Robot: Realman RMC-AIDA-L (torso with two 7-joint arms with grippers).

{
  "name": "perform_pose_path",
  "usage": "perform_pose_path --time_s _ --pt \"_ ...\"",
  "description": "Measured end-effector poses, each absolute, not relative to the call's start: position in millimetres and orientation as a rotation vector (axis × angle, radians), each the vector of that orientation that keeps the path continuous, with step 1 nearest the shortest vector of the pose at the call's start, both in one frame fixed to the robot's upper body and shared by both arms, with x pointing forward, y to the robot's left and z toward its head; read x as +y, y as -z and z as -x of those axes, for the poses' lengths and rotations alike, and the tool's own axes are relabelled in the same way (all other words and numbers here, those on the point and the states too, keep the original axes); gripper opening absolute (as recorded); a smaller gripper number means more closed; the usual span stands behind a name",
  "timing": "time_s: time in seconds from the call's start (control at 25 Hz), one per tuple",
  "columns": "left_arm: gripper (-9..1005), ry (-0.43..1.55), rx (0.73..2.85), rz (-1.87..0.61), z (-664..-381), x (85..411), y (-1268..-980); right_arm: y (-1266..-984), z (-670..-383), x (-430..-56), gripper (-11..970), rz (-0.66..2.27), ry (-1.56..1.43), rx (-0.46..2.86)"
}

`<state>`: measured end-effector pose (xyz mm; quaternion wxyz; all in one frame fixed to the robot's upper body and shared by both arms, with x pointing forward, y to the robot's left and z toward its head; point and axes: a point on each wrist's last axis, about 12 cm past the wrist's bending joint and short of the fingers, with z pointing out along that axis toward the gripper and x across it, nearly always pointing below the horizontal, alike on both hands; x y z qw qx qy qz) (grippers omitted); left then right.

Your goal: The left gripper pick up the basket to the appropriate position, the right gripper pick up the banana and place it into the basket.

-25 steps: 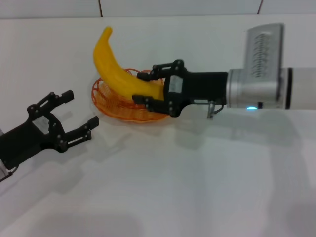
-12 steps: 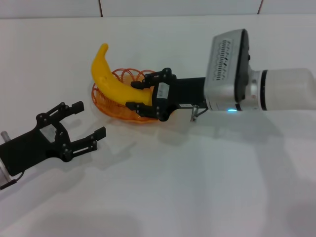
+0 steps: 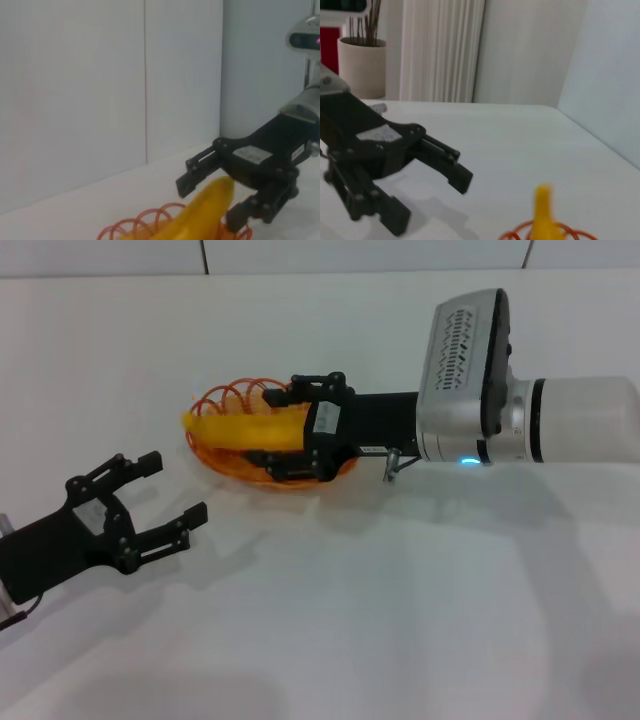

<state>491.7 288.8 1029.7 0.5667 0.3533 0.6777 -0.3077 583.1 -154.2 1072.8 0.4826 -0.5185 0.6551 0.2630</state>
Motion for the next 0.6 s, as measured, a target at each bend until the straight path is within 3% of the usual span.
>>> perform_pose_path --time_s 0.28,0.6 --pt "892 0.682 1.615 -0.803 -481.4 303.4 -1027.0 -1086.1 -570.1 -174.1 778 1.217 -0.659 1.521" --pt "892 0.639 1.629 -0.762 -477.4 314.8 -1026.9 -1077.0 -541.3 -271.5 791 0.983 -0.706 1.621"
